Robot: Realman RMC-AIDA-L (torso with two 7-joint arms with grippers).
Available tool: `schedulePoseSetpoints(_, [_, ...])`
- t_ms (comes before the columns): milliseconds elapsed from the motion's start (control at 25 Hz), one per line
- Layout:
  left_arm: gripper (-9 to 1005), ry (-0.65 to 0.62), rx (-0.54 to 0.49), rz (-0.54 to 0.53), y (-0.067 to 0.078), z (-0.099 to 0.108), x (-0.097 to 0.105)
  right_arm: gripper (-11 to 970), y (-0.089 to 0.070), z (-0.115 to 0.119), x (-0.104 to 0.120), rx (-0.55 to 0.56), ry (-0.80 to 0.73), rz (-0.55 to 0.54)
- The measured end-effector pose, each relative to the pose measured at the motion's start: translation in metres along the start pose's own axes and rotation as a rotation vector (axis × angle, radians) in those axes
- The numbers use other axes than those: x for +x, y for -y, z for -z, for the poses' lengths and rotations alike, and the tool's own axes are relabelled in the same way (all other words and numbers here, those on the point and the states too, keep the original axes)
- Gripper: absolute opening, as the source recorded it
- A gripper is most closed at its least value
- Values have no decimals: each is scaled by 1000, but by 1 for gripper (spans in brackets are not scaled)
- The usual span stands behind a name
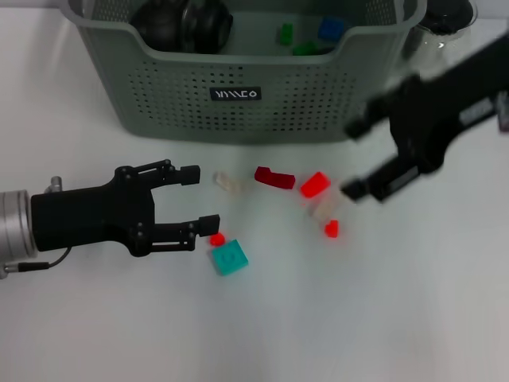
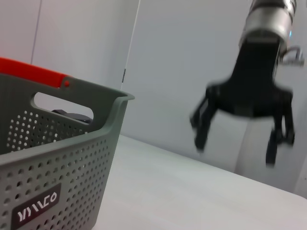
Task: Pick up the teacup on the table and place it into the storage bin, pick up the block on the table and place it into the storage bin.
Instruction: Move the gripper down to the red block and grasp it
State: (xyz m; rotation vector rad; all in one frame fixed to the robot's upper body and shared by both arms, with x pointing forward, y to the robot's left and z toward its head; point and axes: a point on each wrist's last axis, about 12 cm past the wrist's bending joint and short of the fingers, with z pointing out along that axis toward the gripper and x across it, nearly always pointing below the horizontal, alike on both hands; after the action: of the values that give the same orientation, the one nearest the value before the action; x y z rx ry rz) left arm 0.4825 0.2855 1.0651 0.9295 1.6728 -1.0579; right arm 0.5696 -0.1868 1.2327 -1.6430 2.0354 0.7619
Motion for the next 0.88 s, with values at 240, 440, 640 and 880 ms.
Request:
schedulePoseSetpoints(240, [846,-16,2,-14,-1,2,-1,916,1,-32,6,45,-309,-115])
schedulePoseSetpoints(440, [846,-27,0,-25,-3,3,-3,915,11,-59,5,40,-436,-190])
schedulePoseSetpoints(640, [846,-28,-2,-38,-3,4,-3,915,24,-90,4,63,-497,-196])
schedulePoseSetpoints(880, [846,-28,-2,-37,-2,4,-2,915,30,-113,2,85,-539,-172])
